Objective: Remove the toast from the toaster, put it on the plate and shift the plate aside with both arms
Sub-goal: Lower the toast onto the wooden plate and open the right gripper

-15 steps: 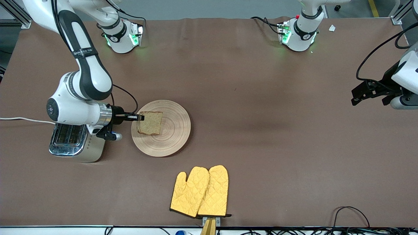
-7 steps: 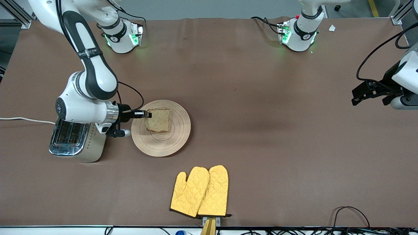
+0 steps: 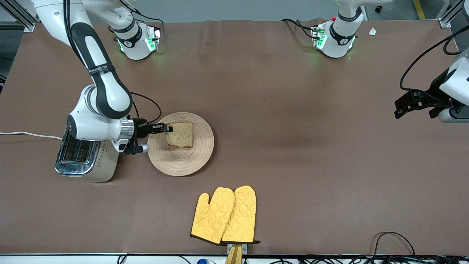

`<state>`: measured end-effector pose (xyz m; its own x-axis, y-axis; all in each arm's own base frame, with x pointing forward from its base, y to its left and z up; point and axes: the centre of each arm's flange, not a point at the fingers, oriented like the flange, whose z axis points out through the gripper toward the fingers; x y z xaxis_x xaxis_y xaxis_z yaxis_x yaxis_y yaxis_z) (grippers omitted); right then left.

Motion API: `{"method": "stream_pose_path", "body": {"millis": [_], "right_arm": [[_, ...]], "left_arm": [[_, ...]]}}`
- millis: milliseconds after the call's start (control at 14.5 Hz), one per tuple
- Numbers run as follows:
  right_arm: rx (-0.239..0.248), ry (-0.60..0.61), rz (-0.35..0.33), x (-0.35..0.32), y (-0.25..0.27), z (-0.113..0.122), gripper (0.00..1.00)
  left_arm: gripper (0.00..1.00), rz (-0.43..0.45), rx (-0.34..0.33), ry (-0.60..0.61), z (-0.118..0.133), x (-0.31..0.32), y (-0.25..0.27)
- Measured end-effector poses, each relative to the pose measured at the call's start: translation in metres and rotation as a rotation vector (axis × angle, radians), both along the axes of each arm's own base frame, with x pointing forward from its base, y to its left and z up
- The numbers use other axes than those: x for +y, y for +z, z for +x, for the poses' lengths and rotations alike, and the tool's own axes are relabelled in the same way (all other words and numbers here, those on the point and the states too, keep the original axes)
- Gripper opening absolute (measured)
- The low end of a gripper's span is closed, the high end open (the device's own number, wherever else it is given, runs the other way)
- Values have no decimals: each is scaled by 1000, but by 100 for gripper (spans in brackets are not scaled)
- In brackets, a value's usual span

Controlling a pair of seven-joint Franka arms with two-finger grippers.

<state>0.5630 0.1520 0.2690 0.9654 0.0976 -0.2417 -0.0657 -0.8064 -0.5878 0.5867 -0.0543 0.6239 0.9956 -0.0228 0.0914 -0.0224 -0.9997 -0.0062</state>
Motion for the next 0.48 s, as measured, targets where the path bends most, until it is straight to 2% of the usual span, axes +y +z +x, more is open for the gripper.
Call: {"method": "stream_pose_path", "body": {"millis": [482], "right_arm": [[7,11,7,-23,-12,-6,7]], "left_arm": [[100,0,0,0,0,0,0]]}}
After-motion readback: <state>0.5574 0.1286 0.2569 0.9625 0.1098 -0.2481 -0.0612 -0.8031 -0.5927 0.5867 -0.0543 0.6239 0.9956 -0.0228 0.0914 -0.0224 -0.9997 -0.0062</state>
